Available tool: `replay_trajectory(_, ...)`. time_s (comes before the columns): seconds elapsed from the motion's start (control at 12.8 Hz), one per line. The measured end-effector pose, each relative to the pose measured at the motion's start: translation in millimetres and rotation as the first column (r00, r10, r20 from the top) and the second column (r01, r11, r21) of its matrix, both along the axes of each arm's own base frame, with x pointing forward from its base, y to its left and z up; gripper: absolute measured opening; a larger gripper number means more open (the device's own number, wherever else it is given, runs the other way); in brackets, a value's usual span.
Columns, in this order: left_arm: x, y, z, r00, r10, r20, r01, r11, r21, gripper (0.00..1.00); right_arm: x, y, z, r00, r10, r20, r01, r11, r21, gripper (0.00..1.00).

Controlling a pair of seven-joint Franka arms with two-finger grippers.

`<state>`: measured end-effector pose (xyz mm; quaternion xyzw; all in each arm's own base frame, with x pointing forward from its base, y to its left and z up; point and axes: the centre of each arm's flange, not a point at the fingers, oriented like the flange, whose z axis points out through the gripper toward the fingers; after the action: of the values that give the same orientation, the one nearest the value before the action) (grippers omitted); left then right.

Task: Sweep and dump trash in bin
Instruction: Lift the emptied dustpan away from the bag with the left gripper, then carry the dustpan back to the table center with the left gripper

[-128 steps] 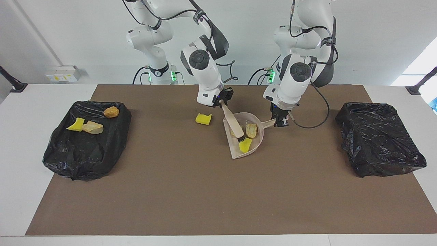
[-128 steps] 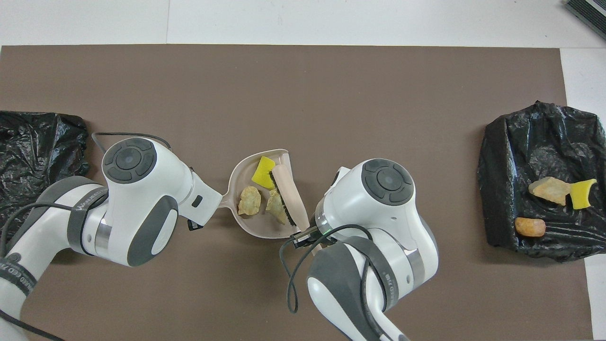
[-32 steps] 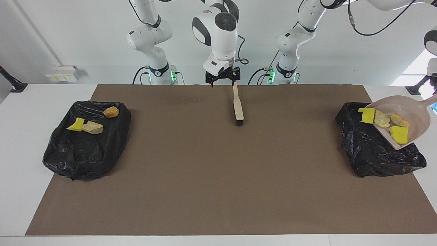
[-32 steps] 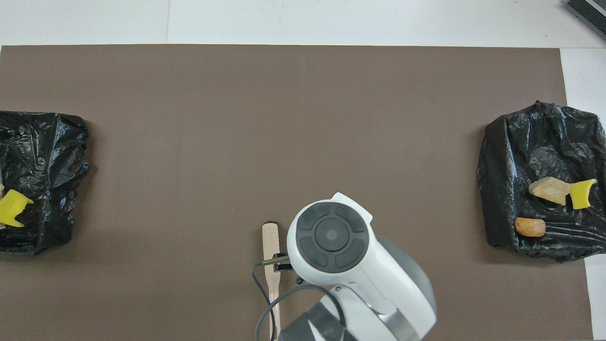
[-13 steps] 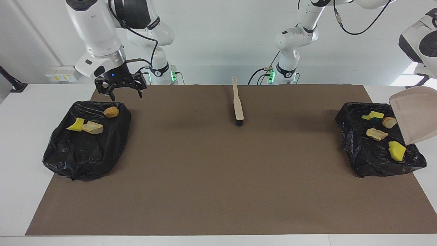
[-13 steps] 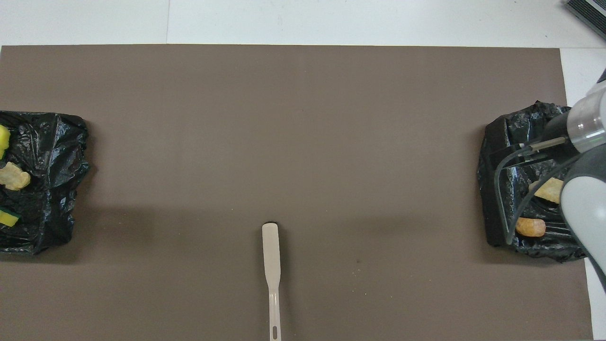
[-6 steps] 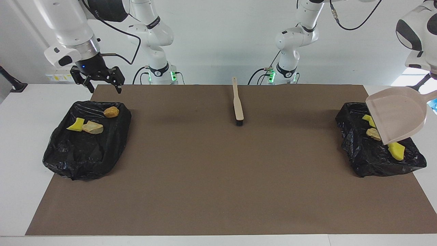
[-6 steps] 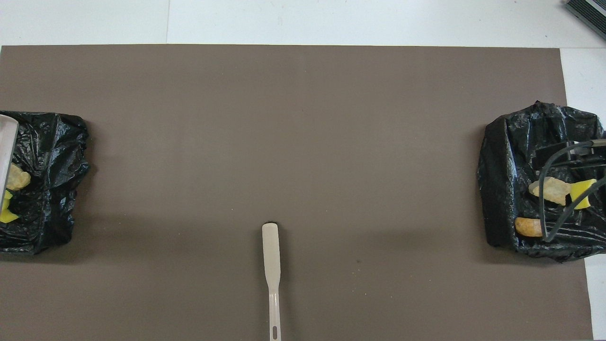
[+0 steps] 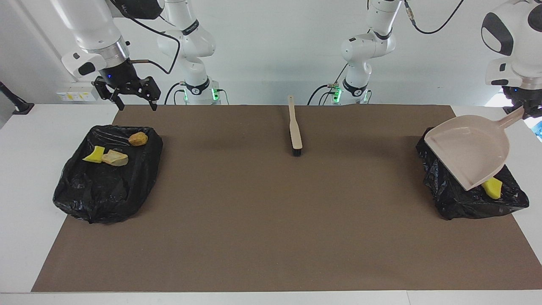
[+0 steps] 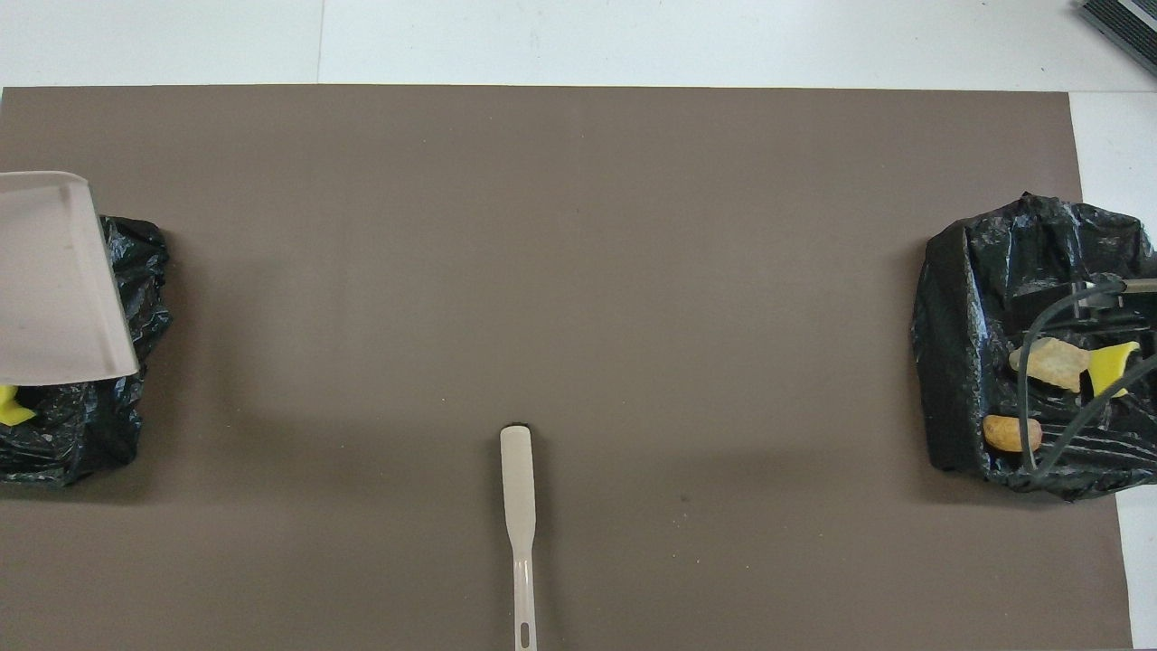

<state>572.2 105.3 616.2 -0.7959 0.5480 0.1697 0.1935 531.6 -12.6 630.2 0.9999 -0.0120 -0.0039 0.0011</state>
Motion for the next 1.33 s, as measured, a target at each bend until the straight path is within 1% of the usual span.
replay_trajectory(0.16, -3.6, -35.3, -12.3, 0.988, 0.143, 0.059, -0.137, 0.986, -0.096, 0.32, -0.1, 0.4, 0.0, 1.000, 0.001, 0.000, -0.001, 1.000, 0.001, 1.00)
replay_trajectory(0.24, -8.2, -54.7, -20.9, 0.969, 0.236, 0.078, -0.222, 0.963, -0.152, 0.32, -0.1, 0.4, 0.0, 1.000, 0.000, 0.000, 0.000, 1.000, 0.001, 1.00)
replay_trajectory(0.39, -16.4, -98.0, -39.0, 0.915, 0.391, 0.097, -0.362, 0.905, -0.225, 0.32, -0.1, 0.4, 0.0, 1.000, 0.000, 0.000, 0.000, 1.000, 0.001, 1.00)
replay_trajectory(0.55, -19.1, -170.5, -65.6, 0.842, 0.519, 0.146, -0.467, 0.837, -0.284, 0.32, -0.1, 0.4, -0.1, 1.000, 0.000, 0.000, 0.000, 1.000, 0.001, 1.00)
replay_trajectory(0.63, -21.8, -208.6, -80.6, 0.792, 0.587, 0.167, -0.519, 0.791, -0.323, 0.32, -0.1, 0.4, -0.1, 1.000, 0.000, 0.000, 0.000, 1.000, 0.001, 1.00)
replay_trajectory(0.71, -25.1, -242.7, -95.1, 0.738, 0.651, 0.176, -0.567, 0.740, -0.362, 0.32, -0.1, 0.4, -0.1, 1.000, 0.000, 0.000, 0.000, 1.000, 0.001, 1.00)
replay_trajectory(0.78, -27.5, -271.5, -108.4, 0.689, 0.704, 0.174, -0.606, 0.691, -0.394, 0.32, -0.1, 0.4, -0.1, 1.000, 0.000, 0.000, 0.000, 1.000, 0.001, 1.00)
replay_trajectory(0.86, -28.6, -294.2, -120.4, 0.657, 0.736, 0.166, -0.630, 0.656, -0.415, 0.32, -0.1, 0.4, -0.1, 1.000, 0.000, 0.000, 0.000, 1.000, 0.001, 1.00)
replay_trajectory(1.02, -27.2, -339.5, -152.8, 0.638, 0.759, 0.133, -0.641, 0.618, -0.454, 0.32, -0.1, 0.4, -0.1, 1.000, 0.000, 0.000, 0.000, 1.000, 0.001, 1.00)
replay_trajectory(1.1, -24.0, -361.0, -170.9, 0.604, 0.789, 0.110, -0.659, 0.572, -0.488, 0.32, -0.1, 0.4, -0.1, 1.000, 0.000, 0.000, 0.000, 1.000, 0.002, 1.00)
replay_trajectory(1.18, -20.7, -378.5, -187.1, 0.554, 0.828, 0.088, -0.683, 0.513, -0.520, 0.32, -0.1, 0.4, -0.1, 1.000, 0.000, 0.000, 0.000, 1.000, 0.002, 1.00)
replay_trajectory(1.25, -17.9, -390.7, -199.9, 0.516, 0.853, 0.075, -0.698, 0.469, -0.541, 0.32, -0.1, 0.5, -0.1, 1.000, 0.000, 0.000, 0.000, 1.000, 0.002, 1.00)
replay_trajectory(1.33, -15.9, -397.2, -207.8, 0.498, 0.864, 0.068, -0.702, 0.449, -0.554, 0.32, -0.1, 0.5, -0.1, 1.000, 0.000, 0.000, 0.000, 1.000, 0.002, 1.00)
